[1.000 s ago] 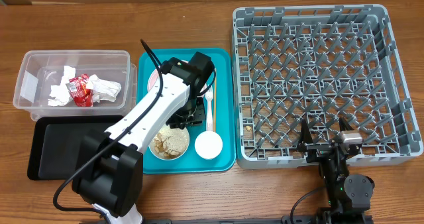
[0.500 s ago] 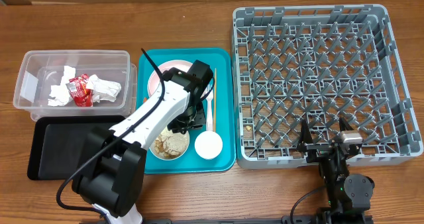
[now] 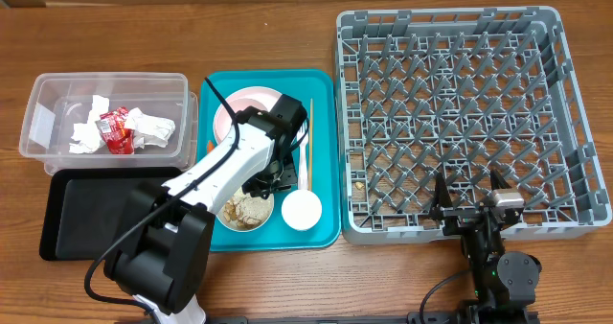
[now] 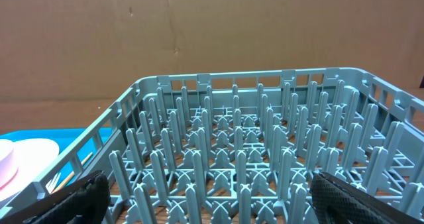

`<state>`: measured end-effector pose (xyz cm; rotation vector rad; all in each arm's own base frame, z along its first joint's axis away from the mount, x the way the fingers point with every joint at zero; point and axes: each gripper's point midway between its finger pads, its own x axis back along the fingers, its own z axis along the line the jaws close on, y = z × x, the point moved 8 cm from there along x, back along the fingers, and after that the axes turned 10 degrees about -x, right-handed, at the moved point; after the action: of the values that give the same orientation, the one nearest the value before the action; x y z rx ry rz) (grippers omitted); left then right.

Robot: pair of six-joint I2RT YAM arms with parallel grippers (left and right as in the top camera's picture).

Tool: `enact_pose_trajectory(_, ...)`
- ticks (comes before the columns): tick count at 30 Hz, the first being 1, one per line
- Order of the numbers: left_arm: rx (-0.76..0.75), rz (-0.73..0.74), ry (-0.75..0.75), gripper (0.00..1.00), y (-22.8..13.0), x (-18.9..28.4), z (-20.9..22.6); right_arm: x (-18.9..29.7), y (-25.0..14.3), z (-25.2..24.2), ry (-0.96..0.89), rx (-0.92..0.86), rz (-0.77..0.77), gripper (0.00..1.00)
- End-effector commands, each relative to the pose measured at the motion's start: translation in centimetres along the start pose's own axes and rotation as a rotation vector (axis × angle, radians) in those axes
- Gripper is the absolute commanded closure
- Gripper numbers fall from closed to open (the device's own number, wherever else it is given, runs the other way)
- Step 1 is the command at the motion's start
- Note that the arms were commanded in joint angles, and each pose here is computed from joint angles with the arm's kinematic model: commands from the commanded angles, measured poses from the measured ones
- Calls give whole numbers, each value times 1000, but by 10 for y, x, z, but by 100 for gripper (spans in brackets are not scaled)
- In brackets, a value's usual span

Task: Sort waste into correct bins and load items into the dishwasher
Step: 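Move the left gripper to the rice bowl and grasp its rim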

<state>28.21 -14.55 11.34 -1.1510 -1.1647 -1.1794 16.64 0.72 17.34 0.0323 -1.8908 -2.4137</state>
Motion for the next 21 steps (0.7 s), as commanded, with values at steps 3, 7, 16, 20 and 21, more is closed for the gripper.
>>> enact_pose_trajectory(3,9,24,14,79,-9,-12,3,0,-1,-1,0,-3,-9,0)
enact_pose_trajectory(7,6,24,14,88,-9,-12,3,0,-1,-1,-1,-3,-9,0)
enact_pose_trajectory(16,-27,11,6,88,-4,-3,1,0,-1,-1,0,-3,-9,0)
enact_pose_trajectory(20,-38,9,5,90,-1,8,-1,0,-1,-1,0,-3,-9,0)
enact_pose_trajectory(21,-38,11,6,94,-1,10,-1,0,-1,-1,0,-3,-9,0)
